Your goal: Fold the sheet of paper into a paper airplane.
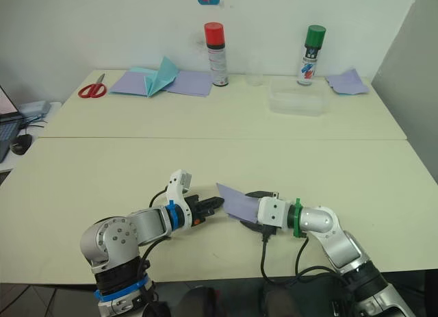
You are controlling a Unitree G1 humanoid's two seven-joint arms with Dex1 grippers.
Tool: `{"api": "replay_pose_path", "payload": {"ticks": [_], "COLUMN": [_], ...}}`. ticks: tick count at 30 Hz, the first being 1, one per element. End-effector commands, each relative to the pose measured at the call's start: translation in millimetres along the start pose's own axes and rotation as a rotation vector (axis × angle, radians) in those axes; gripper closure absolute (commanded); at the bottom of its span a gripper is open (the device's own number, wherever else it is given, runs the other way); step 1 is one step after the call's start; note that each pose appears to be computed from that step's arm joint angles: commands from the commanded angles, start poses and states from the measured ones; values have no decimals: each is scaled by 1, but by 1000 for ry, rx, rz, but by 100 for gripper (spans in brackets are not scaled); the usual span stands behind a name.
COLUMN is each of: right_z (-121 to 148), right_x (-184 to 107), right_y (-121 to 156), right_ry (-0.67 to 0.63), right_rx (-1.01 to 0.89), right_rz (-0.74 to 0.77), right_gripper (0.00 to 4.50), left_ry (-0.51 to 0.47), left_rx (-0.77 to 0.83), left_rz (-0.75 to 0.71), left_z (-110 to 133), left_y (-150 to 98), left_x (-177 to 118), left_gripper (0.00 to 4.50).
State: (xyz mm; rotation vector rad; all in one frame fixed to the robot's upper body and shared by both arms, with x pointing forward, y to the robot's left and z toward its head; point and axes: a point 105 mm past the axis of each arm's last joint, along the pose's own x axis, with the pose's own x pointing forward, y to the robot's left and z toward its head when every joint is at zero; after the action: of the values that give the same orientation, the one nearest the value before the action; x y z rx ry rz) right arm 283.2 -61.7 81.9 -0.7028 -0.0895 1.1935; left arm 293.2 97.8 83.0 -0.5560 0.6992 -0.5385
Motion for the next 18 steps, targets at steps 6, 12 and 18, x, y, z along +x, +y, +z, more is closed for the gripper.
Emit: {"api": "replay_pose_path", "payload": {"ticks": [6, 12, 18], "right_z": [12, 9, 8], "right_x": [1, 4, 9], "right_y": [-2, -5, -2], "right_ry": [-39, -36, -60], "right_rx": [-30, -49, -86], "right_rz": [1, -5, 15], "right_gripper": [428, 447, 447], "left_ry": [-16, -16, -58], "left_rx": [35, 34, 66], "left_rz": [-36, -41, -76], "left_z": [3, 3, 8], "left_y": [-11, -12, -13], "left_x": [-2, -5, -20], "left_gripper": [450, 450, 450]}}
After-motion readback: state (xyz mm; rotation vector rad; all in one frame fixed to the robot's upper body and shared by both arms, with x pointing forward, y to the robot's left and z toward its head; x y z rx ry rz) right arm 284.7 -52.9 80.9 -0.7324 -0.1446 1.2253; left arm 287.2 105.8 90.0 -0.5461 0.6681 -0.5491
